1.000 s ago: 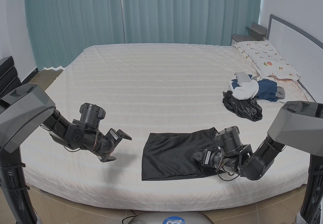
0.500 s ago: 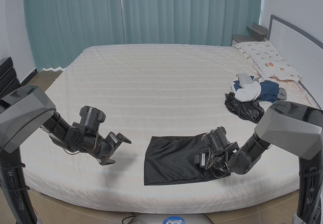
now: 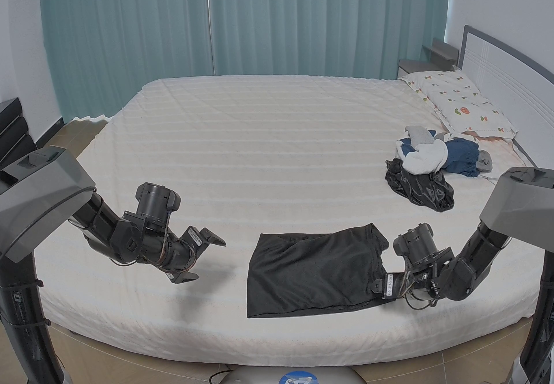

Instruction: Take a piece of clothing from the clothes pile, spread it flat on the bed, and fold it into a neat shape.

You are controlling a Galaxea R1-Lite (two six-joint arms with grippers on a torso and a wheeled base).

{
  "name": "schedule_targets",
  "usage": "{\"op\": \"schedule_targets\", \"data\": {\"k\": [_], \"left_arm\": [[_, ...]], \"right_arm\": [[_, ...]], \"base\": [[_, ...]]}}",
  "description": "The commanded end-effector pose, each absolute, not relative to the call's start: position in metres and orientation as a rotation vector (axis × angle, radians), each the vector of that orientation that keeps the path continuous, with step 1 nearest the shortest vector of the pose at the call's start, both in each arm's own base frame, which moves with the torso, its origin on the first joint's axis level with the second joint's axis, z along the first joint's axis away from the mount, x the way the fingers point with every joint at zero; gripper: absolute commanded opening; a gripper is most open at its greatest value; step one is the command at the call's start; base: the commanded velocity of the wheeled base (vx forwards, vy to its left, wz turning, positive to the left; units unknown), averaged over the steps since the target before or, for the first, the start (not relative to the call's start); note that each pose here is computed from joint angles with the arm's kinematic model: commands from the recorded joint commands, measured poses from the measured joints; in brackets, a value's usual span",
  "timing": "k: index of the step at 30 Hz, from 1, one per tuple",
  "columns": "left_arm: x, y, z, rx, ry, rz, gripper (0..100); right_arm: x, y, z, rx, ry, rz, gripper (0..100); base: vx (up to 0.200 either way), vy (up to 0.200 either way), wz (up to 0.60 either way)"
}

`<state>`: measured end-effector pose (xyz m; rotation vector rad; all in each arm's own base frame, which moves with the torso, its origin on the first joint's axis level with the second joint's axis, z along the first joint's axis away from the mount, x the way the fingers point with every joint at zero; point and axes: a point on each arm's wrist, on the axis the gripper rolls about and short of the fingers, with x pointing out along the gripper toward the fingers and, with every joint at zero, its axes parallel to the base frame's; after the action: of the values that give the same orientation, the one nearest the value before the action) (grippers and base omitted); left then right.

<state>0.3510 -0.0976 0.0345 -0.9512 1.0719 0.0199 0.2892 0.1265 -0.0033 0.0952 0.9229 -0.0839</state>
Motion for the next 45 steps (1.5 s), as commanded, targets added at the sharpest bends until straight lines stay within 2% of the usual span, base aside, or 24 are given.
{"op": "schedule_targets", "data": {"k": [1,10,12,17,21,26,34,45], "left_arm": [[0.351,-0.098,0.034,-0.951,1.072,0.02,100],[0.35,-0.097,0.034,-0.95,1.07,0.022,100],[0.349,-0.098,0.033,-0.949,1.072,0.022,100],[0.349,-0.098,0.033,-0.949,1.072,0.022,100],[0.349,-0.098,0.033,-0.949,1.072,0.022,100],[0.349,-0.098,0.033,-0.949,1.074,0.023,100],[0.35,-0.098,0.033,-0.949,1.07,0.022,100],[0.35,-0.098,0.033,-0.949,1.071,0.021,100]], "right_arm": [[0.278,0.108,0.002,0.112,0.945,-0.112,100],[0.277,0.086,0.001,0.082,0.929,-0.125,100],[0.283,0.08,0.014,0.106,0.86,-0.12,100],[0.292,0.083,0.048,0.224,0.759,0.015,100],[0.308,0.092,0.053,0.302,0.736,0.054,100],[0.354,0.11,0.026,0.445,0.747,0.025,100],[0.388,0.132,-0.011,0.528,0.777,0.031,100],[0.406,0.135,-0.01,0.56,0.74,0.02,100]], "base": [[0.0,0.0,0.0],[0.0,0.0,0.0],[0.0,0.0,0.0],[0.0,0.0,0.0],[0.0,0.0,0.0],[0.0,0.0,0.0],[0.0,0.0,0.0],[0.0,0.0,0.0]]}}
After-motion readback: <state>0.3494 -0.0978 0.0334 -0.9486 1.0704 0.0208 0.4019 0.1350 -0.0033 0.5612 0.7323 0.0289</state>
